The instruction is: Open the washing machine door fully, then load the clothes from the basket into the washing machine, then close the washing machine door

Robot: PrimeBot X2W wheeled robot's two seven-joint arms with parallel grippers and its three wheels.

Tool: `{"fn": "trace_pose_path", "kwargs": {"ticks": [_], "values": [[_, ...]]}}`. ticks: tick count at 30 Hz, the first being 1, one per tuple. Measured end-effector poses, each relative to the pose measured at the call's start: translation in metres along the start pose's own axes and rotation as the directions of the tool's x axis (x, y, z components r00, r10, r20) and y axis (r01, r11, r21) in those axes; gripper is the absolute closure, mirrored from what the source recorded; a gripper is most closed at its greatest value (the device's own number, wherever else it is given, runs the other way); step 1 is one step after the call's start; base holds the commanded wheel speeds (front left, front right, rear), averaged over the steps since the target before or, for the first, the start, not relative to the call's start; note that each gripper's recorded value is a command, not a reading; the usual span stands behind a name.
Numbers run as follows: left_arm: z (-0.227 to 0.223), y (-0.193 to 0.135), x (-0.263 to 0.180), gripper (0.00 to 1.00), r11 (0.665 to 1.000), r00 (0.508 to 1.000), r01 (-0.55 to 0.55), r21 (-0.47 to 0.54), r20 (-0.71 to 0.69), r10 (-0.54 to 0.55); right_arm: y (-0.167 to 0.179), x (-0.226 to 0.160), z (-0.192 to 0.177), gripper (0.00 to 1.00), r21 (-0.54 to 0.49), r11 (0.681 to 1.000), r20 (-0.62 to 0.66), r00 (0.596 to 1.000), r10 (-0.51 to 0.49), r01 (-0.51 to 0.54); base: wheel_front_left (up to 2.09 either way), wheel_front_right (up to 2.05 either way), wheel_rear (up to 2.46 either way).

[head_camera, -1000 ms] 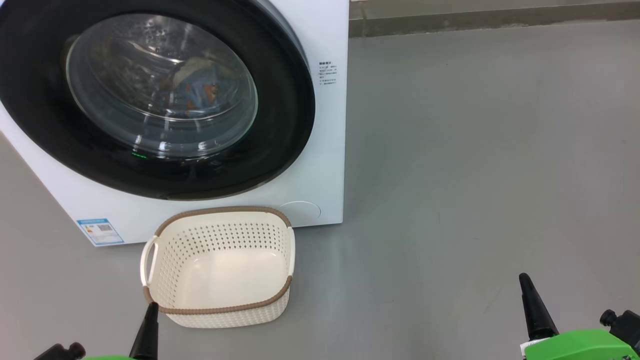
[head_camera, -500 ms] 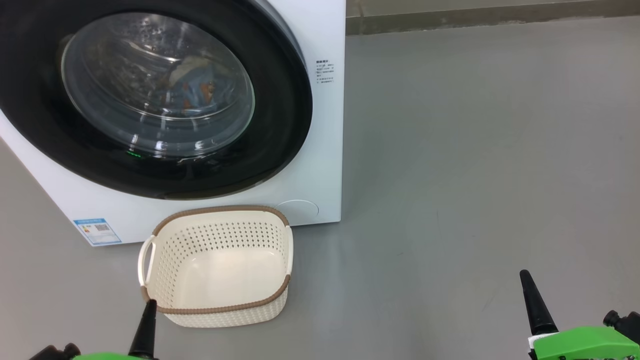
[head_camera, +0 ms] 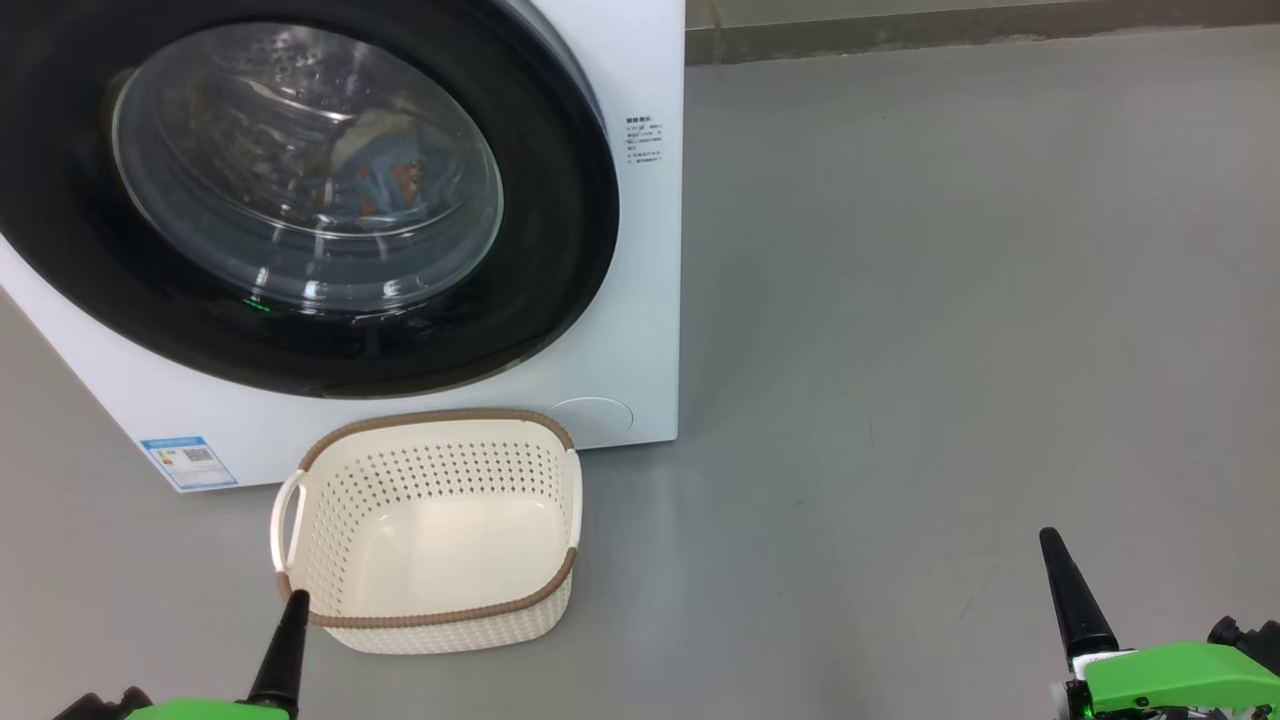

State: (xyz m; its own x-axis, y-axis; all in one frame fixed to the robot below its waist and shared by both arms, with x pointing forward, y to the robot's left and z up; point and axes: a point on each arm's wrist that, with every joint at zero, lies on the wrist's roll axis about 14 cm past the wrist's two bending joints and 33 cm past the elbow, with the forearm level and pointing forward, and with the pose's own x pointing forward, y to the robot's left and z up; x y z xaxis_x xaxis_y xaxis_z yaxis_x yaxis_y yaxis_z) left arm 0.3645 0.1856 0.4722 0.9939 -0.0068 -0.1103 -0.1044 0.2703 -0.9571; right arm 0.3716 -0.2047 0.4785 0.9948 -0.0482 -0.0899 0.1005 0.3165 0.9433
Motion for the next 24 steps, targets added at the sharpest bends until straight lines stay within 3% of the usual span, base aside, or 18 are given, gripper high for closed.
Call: {"fn": "trace_pose_path", "kwargs": {"ticks": [12,24], "values": [[0.0022,-0.0042,0.0050,1.00,0.994,1.000,0.013,-0.112,-0.006,-0.013,-0.0010,0.0005,0.0005,1.00,0.131,0.991,-0.009,1.000,-0.002,0.003,0.00,0.00,0.00],[0.0044,-0.0093,0.0100,1.00,0.972,0.999,0.030,-0.231,-0.010,-0.033,0.0027,0.0033,0.0024,1.00,0.282,0.959,-0.010,1.000,0.016,-0.013,0.00,0.00,0.00]]}}
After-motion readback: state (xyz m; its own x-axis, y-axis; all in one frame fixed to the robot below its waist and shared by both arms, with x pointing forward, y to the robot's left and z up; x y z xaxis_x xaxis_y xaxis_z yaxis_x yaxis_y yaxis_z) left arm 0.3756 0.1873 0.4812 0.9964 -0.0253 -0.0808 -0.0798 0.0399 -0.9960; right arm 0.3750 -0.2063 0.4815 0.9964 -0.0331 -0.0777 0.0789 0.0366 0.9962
